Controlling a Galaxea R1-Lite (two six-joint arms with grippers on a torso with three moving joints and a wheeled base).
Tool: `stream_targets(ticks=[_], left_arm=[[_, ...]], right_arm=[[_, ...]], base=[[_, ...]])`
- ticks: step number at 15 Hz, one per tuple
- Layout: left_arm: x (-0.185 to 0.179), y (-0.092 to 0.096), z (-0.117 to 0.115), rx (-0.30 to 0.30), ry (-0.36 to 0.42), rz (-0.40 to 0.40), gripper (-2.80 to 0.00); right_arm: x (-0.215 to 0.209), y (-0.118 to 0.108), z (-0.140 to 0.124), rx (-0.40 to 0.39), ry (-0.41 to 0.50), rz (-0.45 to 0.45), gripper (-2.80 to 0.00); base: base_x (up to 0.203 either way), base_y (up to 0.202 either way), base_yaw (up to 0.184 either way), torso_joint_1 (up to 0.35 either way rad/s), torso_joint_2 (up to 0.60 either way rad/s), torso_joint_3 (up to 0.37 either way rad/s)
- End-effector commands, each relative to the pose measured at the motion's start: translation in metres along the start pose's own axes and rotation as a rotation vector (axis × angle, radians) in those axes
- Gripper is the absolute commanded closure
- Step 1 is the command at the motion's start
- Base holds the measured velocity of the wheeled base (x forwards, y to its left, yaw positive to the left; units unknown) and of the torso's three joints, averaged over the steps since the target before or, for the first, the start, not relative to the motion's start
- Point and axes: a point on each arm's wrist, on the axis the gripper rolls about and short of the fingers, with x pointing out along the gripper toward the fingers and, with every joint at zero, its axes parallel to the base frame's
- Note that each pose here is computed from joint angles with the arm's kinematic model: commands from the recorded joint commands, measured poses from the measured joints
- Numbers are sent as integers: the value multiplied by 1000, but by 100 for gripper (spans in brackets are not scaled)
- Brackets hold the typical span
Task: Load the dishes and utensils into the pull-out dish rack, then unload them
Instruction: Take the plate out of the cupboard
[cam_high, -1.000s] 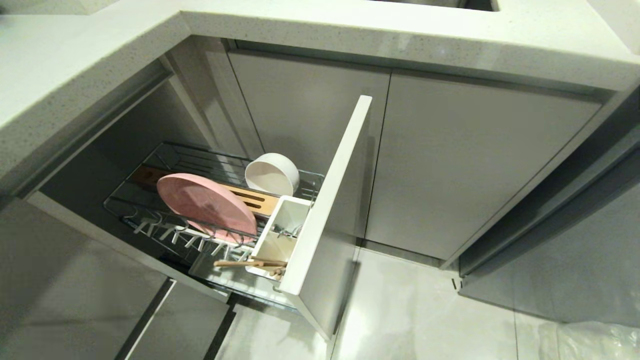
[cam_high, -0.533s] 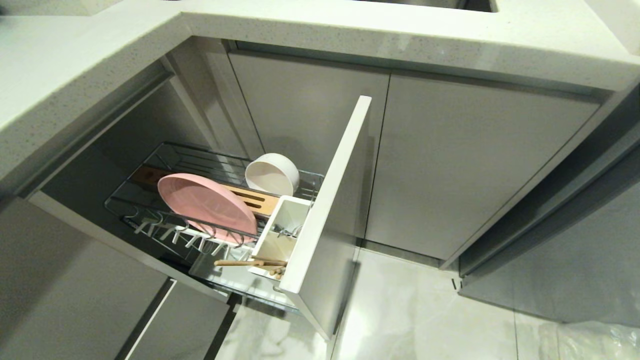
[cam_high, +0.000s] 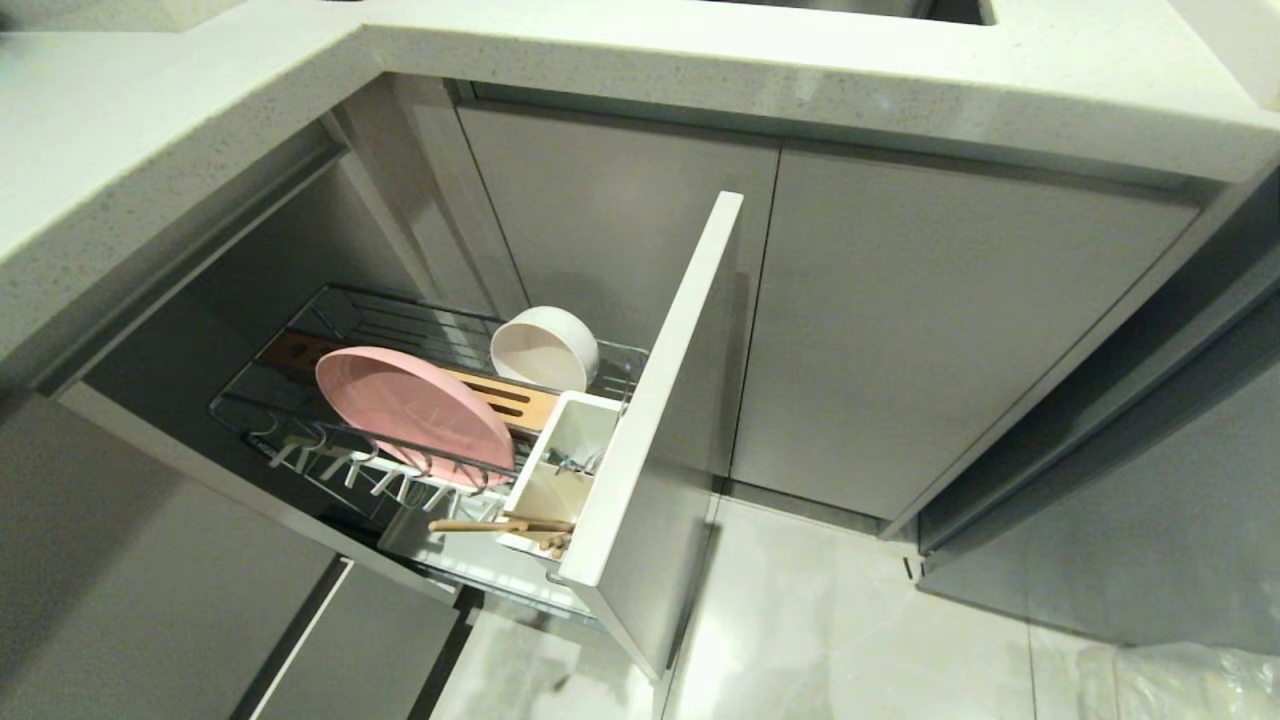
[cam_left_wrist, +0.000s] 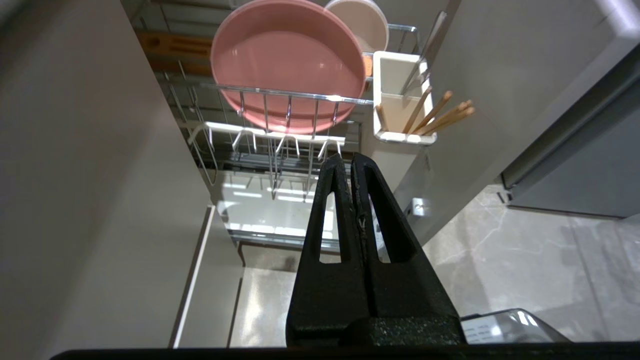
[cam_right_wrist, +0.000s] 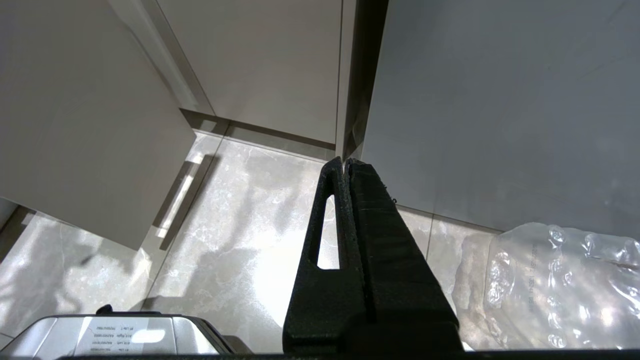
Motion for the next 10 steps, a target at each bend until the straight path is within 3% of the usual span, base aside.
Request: stream_targets(ticks=[1, 6, 10], left_arm=[[6, 1, -22, 2, -3, 0, 0], [21, 3, -74, 4, 32, 0, 0], [23, 3, -77, -4, 12, 11, 0]], right_arm=[[0, 0, 0, 0, 1, 0, 0], [0, 0, 0, 0, 1, 0, 0], [0, 0, 0, 0, 1, 0, 0]], base=[[0, 0, 0, 0, 0, 0], [0, 0, 0, 0, 0, 0], [0, 0, 0, 0, 0, 0]])
